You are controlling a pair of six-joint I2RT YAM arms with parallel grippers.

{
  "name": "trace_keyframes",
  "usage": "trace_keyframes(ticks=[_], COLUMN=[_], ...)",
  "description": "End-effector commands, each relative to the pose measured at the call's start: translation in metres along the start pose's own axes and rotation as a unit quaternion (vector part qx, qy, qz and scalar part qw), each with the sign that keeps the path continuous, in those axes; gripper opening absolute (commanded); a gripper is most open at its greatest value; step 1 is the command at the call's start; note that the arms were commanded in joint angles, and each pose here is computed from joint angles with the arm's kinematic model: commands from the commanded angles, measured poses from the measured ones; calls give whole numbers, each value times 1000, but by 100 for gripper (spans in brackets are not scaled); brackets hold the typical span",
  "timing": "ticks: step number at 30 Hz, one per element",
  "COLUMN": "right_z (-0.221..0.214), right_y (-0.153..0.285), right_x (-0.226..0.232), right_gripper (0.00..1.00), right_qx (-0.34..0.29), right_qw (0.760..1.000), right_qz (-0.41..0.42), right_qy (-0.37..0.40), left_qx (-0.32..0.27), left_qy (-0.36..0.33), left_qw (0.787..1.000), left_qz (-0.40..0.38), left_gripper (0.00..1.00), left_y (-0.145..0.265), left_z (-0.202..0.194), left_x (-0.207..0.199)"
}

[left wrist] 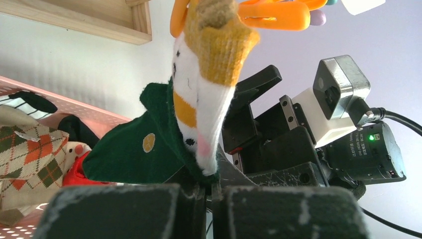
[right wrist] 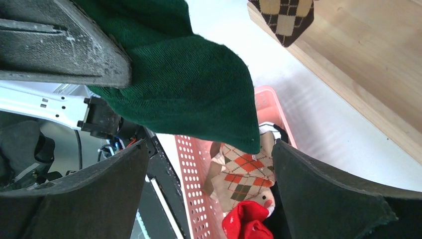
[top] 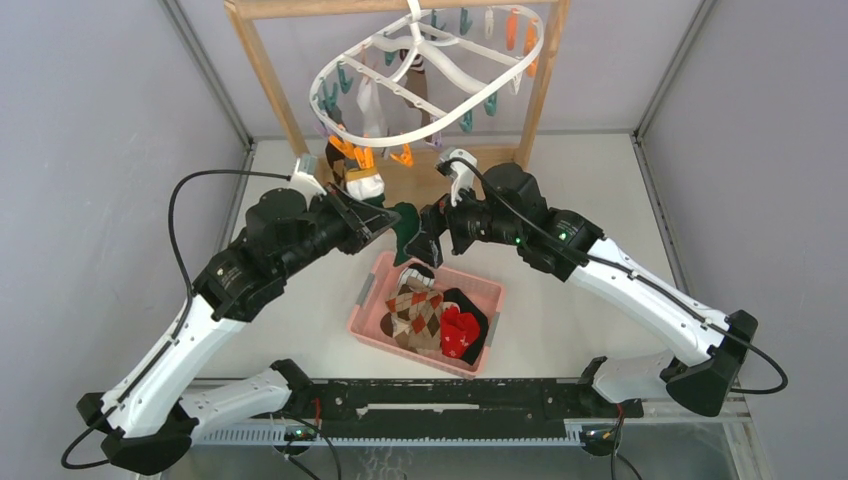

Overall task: Remove the socks clipped to the hanger
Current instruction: Remove the sock from the hanger.

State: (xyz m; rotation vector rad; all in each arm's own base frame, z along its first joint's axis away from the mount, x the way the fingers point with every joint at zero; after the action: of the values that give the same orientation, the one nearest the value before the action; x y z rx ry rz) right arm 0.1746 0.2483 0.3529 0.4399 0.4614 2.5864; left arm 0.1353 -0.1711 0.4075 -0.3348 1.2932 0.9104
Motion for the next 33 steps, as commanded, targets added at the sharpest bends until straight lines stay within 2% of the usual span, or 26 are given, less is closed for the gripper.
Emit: trace_keyframes(ticks=[1,12,18,24,28,33], right_z=[16,21,17,22,25,23], right_y=[2,-8,-14,-16,-17,-18], right_x=[2,8,6,4,3,4], right_gripper=[100,100,100,98,79,48], right_qx=[-53,-67,-56,-70,-74,-66], right_qw=[998,993,996,995,994,994], right_qz=[18,81,61,53,70,90], right_qy=[35,51,46,43,36,22], left_qx=[18,38,53,61,59,54], left_qy=[14,29,42,50,57,57], left_qw=[999,998,995,994,994,994], left_qz=[-33,-51,-66,-73,-75,-71], left_gripper=[0,0,0,0,0,1], left_y=[-2,-5,-10,-10,-9,-9], left_z=[-3,-6,-8,-9,-10,-10], left_x=[-9,-13,-16,-17,-15,-11])
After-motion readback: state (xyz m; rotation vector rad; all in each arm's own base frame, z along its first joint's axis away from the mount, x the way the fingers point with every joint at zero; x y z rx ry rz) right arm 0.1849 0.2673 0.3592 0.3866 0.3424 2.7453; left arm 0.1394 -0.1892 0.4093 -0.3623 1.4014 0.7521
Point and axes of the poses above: each gripper's point midway between its finger pads, its own y axis back along the fingers, its own x axis along the line the jaws close on, z = x × y, the point moved 10 cm from there along y, back along the fingers, and after that the axes turned 7 degrees about y, right-handed, at the moved point
